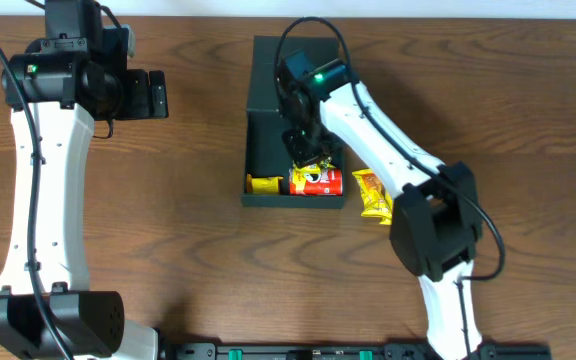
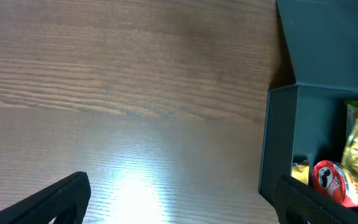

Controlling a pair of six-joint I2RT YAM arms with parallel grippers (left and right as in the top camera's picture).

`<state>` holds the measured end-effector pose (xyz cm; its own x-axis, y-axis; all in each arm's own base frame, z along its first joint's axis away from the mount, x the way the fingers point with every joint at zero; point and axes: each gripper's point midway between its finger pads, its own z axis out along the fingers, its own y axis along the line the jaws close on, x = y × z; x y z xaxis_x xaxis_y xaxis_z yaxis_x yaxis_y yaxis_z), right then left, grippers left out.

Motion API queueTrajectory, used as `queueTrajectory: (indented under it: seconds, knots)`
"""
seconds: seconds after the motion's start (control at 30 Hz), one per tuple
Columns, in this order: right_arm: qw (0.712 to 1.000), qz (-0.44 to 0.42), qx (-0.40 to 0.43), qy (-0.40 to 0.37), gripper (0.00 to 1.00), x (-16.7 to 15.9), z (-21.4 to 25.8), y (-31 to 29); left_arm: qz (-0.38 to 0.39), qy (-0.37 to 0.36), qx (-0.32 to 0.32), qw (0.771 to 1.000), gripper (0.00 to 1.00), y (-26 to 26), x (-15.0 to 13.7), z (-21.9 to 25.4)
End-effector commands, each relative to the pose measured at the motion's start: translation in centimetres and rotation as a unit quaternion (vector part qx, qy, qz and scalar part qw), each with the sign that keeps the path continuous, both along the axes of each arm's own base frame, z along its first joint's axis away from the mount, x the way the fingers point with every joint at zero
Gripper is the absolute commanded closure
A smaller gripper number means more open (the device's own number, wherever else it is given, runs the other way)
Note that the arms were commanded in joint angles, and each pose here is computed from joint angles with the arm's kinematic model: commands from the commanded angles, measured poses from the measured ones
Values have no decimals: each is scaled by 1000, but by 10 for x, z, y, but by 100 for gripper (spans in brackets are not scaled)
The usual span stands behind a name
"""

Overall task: Pack container
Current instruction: 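Carry the yellow packet into the box and release it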

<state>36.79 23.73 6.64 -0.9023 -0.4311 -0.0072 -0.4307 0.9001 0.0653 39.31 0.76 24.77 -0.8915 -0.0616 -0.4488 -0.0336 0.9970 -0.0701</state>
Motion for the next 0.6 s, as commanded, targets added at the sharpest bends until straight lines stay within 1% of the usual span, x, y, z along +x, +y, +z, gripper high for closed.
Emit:
queueTrajectory:
  seconds: [0.0,0.17,0.27,0.47,0.5,0.53,0.57]
  knots:
    - [1000,12,-1,9,99,-1,-13,6,-3,0,-1,1000,5,0,2,0]
    - [1000,5,-2,6,99,5,-25,8,-3,0,-1,1000,5,0,2,0]
    - [1000,-15,-21,4,99,7,-31,2,-3,-1,-1,1000,5,0,2,0]
    - [999,-28,-35,-2,99,9,-34,-2,-3,-1,-1,1000,5,0,2,0]
    - [999,-28,-35,-1,91,9,-34,-2,-3,-1,-1,1000,5,0,2,0]
    - [999,-28,-35,-1,74,9,-34,-2,-3,-1,-1,1000,5,0,2,0]
    - [999,-28,-35,-1,66,9,-34,-2,-3,-1,-1,1000,5,0,2,0]
